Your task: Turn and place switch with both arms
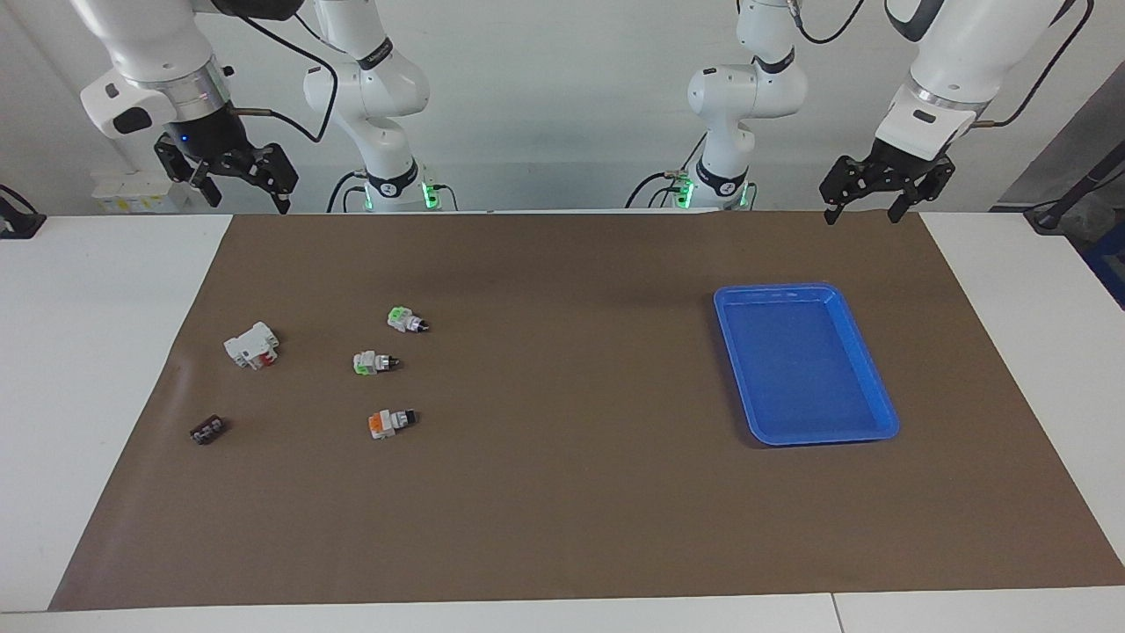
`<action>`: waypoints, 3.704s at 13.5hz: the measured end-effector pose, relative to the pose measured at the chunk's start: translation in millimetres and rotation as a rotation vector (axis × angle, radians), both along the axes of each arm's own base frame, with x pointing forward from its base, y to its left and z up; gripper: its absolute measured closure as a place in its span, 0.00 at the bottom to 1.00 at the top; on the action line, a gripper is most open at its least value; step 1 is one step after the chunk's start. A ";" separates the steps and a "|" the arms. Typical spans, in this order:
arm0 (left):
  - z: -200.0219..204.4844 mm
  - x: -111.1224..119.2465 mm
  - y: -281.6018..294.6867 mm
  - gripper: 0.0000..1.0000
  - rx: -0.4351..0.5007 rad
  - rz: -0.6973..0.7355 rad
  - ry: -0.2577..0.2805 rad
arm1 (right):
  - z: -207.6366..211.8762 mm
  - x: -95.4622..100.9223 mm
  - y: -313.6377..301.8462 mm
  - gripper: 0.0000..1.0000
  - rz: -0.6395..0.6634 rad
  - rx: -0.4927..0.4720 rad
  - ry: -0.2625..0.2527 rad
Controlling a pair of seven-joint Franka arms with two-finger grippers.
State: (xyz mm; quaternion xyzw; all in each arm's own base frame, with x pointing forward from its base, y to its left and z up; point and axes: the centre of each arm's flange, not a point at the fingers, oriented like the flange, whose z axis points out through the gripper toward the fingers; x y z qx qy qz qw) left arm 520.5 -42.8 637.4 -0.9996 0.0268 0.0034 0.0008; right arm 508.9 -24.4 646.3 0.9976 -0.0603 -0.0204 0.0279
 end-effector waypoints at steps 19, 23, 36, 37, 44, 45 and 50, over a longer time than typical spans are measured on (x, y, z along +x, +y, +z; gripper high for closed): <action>-1.0 -0.8 5.7 0.00 0.000 0.010 0.011 | -169.6 1.3 53.8 0.00 -1.643 0.176 0.135; -1.0 -0.8 5.7 0.00 0.000 0.010 0.011 | -257.9 13.5 56.8 0.00 -1.642 0.098 0.173; -0.8 -0.9 5.8 0.00 0.000 0.011 0.011 | -361.8 -46.2 73.9 0.00 -1.547 0.040 0.194; -0.8 -1.0 5.8 0.00 0.000 0.011 0.011 | -363.9 -48.3 73.7 0.00 -1.541 0.037 0.197; -0.8 -1.0 5.8 0.00 0.000 0.011 0.011 | -362.3 -47.6 70.1 0.58 -1.445 0.074 0.183; -0.8 -1.0 5.8 0.00 0.000 0.011 0.011 | -361.9 -47.1 70.1 0.58 -1.452 0.076 0.186; -0.8 -1.0 5.8 0.00 0.000 0.011 0.011 | -290.5 -11.4 93.1 0.58 -1.493 0.129 0.376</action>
